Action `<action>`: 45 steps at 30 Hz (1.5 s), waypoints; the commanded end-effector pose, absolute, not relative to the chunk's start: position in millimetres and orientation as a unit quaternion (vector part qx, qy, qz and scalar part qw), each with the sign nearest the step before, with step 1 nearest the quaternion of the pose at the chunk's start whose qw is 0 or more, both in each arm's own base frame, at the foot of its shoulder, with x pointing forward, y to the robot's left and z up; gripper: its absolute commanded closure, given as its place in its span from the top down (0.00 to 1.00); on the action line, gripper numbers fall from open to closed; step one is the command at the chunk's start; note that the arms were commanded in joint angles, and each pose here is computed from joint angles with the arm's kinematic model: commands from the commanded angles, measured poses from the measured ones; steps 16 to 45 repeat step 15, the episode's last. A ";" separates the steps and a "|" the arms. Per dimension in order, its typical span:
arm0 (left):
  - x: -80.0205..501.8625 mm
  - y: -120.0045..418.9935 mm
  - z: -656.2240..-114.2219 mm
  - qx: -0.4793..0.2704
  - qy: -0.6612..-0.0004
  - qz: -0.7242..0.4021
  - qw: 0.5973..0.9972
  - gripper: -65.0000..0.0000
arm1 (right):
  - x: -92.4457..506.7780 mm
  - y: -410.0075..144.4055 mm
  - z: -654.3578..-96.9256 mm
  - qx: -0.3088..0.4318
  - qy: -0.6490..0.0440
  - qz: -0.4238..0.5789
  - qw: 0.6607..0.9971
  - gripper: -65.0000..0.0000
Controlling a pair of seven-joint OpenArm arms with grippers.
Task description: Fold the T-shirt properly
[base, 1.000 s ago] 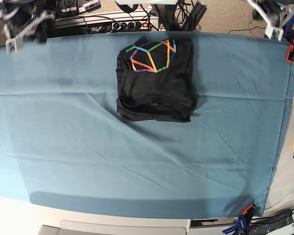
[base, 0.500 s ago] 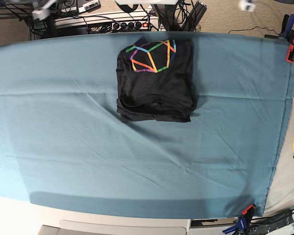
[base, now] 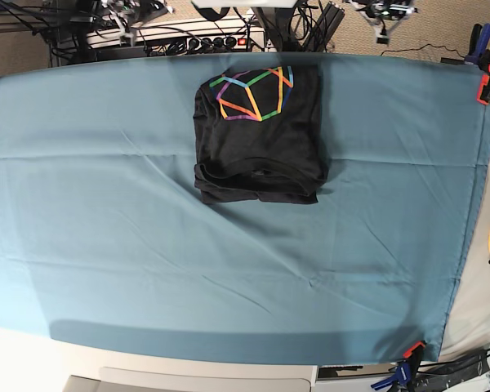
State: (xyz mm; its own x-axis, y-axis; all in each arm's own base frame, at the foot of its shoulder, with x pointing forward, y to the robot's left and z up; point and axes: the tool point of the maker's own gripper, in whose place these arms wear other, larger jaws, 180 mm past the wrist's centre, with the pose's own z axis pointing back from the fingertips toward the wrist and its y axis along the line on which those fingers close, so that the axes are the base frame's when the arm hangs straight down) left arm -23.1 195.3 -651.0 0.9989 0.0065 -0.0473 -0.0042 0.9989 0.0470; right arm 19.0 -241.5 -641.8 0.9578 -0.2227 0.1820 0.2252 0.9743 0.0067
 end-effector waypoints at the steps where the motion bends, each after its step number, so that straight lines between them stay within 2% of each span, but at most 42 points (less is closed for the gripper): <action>1: -27.4 187.0 -654.3 0.017 0.025 0.005 1.000 0.00 | 25.2 -236.9 -643.1 -0.006 -0.099 -0.119 0.988 0.00; 5: -21.3 139.7 -662.1 -0.017 0.011 -0.019 1.000 0.00 | 26.5 -212.0 -650.0 -0.004 -0.087 -0.185 0.979 0.00; 12: -5.8 76.4 -660.2 -0.064 -0.002 -0.026 0.998 0.00 | 25.4 -205.6 -651.1 0.000 -0.082 -0.171 0.982 0.00; 45: -2.8 72.4 -659.9 -0.067 -0.005 -0.025 0.997 0.00 | 24.8 -204.9 -651.2 0.001 -0.080 -0.171 0.982 0.00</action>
